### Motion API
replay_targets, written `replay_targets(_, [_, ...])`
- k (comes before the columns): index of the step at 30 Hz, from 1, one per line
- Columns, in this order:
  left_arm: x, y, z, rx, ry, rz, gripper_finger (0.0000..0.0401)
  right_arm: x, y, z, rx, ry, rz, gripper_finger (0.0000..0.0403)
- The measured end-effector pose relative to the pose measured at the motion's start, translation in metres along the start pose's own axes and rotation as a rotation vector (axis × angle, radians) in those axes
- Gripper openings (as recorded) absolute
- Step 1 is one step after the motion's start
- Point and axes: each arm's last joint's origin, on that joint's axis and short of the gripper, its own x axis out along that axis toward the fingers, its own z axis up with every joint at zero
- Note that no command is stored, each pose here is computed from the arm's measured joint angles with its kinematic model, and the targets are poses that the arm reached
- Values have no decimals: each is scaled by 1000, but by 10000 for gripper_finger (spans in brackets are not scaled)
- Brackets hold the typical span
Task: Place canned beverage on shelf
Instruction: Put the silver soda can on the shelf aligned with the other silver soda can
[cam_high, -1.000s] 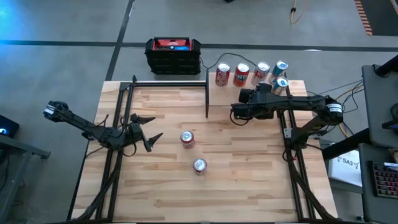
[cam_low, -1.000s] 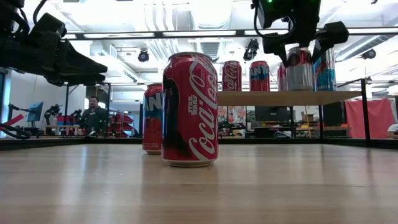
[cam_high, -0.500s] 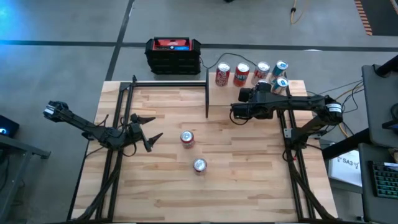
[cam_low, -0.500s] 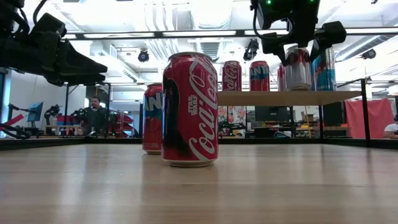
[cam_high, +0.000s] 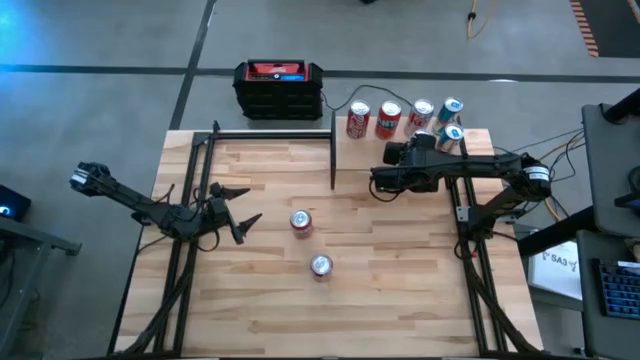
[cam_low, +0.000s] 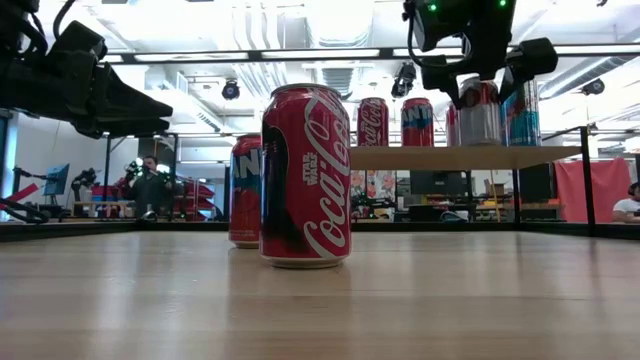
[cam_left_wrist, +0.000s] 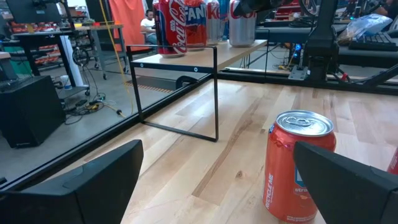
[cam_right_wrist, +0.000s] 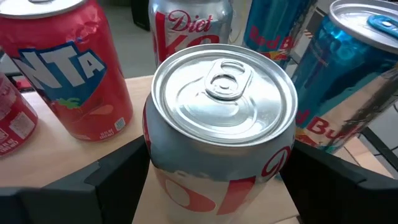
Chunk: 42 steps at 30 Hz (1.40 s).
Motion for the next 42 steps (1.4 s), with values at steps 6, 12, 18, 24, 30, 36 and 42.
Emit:
replay_targets(6, [0,0,0,0,0,0,400,1,2,-2,16,-15,13,322])
replay_targets(12, [0,0,0,0,0,0,400,6,0,-8,1,-53,9,322])
replay_targets(18, [0,0,0,0,0,0,400,7,0,-10,-2,-60,7,322])
replay_targets(24, [0,0,0,0,0,0,400,7,0,-10,-3,-58,7,322])
replay_targets(30, [0,0,0,0,0,0,400,7,0,-10,-8,-54,5,324])
replay_targets(36, [0,0,0,0,0,0,400,7,-1,-12,-32,-3,-7,325])
replay_targets(42, [0,0,0,0,0,0,400,7,-2,-13,-38,31,-15,325])
